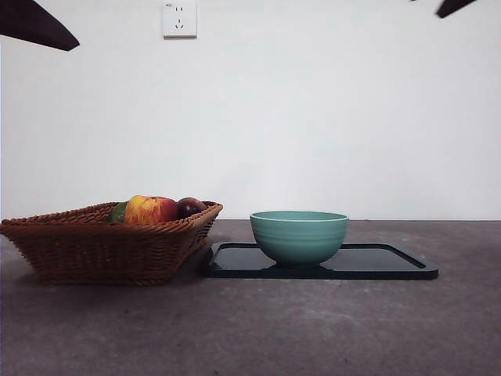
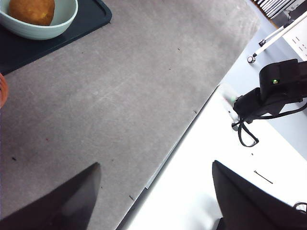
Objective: Pick up the wifruite, put it on the bowl, pick up the plate, put it on desk
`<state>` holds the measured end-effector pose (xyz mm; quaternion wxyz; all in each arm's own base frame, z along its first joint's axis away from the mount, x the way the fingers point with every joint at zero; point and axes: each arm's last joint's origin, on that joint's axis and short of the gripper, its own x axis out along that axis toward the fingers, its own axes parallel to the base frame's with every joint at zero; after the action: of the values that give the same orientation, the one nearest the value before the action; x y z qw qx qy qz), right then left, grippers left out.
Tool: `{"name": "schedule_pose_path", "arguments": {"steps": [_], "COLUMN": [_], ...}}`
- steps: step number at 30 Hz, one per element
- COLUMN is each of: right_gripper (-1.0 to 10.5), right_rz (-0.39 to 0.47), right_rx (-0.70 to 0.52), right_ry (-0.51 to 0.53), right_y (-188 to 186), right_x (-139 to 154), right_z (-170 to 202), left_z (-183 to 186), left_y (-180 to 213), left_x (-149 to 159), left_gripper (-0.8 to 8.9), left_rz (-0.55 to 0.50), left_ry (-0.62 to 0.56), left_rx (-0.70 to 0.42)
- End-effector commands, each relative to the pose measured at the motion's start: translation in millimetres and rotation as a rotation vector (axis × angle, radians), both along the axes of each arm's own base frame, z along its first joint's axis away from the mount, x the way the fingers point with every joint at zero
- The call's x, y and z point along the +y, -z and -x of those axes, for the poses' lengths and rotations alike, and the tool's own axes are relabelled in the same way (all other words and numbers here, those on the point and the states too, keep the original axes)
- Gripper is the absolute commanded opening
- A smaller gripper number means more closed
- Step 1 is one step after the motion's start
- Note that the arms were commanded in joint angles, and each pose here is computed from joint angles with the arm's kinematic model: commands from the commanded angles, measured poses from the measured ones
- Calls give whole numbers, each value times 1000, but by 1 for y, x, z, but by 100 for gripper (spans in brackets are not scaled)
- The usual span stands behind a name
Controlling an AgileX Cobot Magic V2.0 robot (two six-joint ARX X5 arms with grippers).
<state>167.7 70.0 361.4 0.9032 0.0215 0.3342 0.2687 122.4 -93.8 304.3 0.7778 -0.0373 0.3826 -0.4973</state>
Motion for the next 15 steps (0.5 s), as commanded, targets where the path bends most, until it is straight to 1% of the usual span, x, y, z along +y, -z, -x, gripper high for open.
{"name": "schedule_pose_path", "arguments": {"steps": [1, 7, 11, 15], "right_gripper": [210, 210, 210, 210], "right_rz": [-17, -89, -100, -110], "right_rx": [18, 63, 92, 89], "right_ry": [-51, -159, -182, -194], "right_y": [13, 43, 57, 59], "right_x": [-2, -9, -13, -15], "right_z": [14, 46, 57, 64], "left_z": [-1, -1, -1, -1], "left_y": [-3, -3, -3, -3], "left_x": [-2, -2, -2, -2], "left_gripper": [375, 375, 375, 375], "left_rz": [8, 8, 8, 8], "left_ry": [24, 24, 24, 24], "left_rx": [-28, -29, -29, -29]}}
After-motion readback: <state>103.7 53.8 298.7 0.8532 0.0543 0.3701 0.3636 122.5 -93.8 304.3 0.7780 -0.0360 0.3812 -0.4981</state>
